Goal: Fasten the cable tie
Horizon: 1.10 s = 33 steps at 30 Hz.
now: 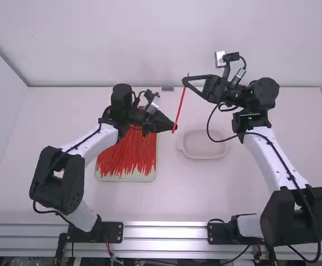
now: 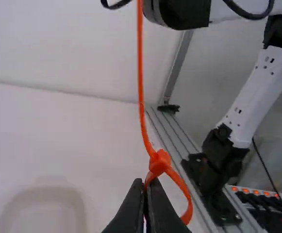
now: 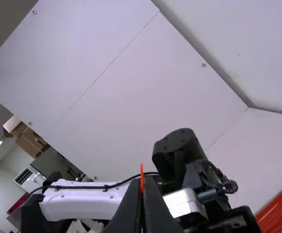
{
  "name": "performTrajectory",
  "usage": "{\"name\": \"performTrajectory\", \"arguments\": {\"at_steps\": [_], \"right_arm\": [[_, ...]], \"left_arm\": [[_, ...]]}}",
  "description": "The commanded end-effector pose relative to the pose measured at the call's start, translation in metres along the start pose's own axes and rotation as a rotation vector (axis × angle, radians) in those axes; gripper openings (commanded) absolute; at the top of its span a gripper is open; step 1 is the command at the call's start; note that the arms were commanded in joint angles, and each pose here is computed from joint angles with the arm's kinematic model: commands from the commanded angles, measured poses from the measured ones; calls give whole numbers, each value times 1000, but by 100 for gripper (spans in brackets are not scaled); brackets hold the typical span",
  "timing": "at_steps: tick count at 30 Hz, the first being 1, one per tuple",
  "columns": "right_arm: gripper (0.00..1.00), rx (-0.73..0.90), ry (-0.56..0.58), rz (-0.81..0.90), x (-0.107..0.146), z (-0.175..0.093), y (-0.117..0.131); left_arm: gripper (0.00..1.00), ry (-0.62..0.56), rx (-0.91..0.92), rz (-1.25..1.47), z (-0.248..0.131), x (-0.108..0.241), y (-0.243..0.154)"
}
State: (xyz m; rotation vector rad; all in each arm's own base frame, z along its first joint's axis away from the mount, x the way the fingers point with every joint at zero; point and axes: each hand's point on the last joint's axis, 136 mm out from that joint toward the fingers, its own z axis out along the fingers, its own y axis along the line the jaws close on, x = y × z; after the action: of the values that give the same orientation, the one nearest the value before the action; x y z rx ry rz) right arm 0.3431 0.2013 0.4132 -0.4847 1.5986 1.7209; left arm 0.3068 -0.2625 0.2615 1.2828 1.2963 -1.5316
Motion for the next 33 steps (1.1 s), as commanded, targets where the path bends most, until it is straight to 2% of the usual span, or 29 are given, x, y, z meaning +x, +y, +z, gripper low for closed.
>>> {"name": "performTrajectory", "arguments": {"at_steps": [1,10,11,12,17,21,26,33], "right_arm": [[0,27,-112,-67,-30,-11,11],[0,46,-126,-69,-34,-19,7],[15,46,-126,-69,-34,-19,7],[23,46,-124,-69,-34,-19,7],[51,50,-118,-74,-34,-22,6],[58,65,-86,-49,-30,-31,0],[66,70,-20,-2,-19,-37,-5],[72,18,78,0,1,-26,4]], "left_arm": [[2,2,43,-111,0,22,-7],[2,-1,22,-95,-2,17,-3],[2,-2,23,-78,-2,11,-4],[2,-4,23,-64,-2,7,-4],[2,-30,-8,24,-2,-24,-8],[2,-57,-15,153,-5,-49,-24],[2,-133,-86,151,-22,-75,-23],[2,-137,-101,181,-30,-99,-23]]}}
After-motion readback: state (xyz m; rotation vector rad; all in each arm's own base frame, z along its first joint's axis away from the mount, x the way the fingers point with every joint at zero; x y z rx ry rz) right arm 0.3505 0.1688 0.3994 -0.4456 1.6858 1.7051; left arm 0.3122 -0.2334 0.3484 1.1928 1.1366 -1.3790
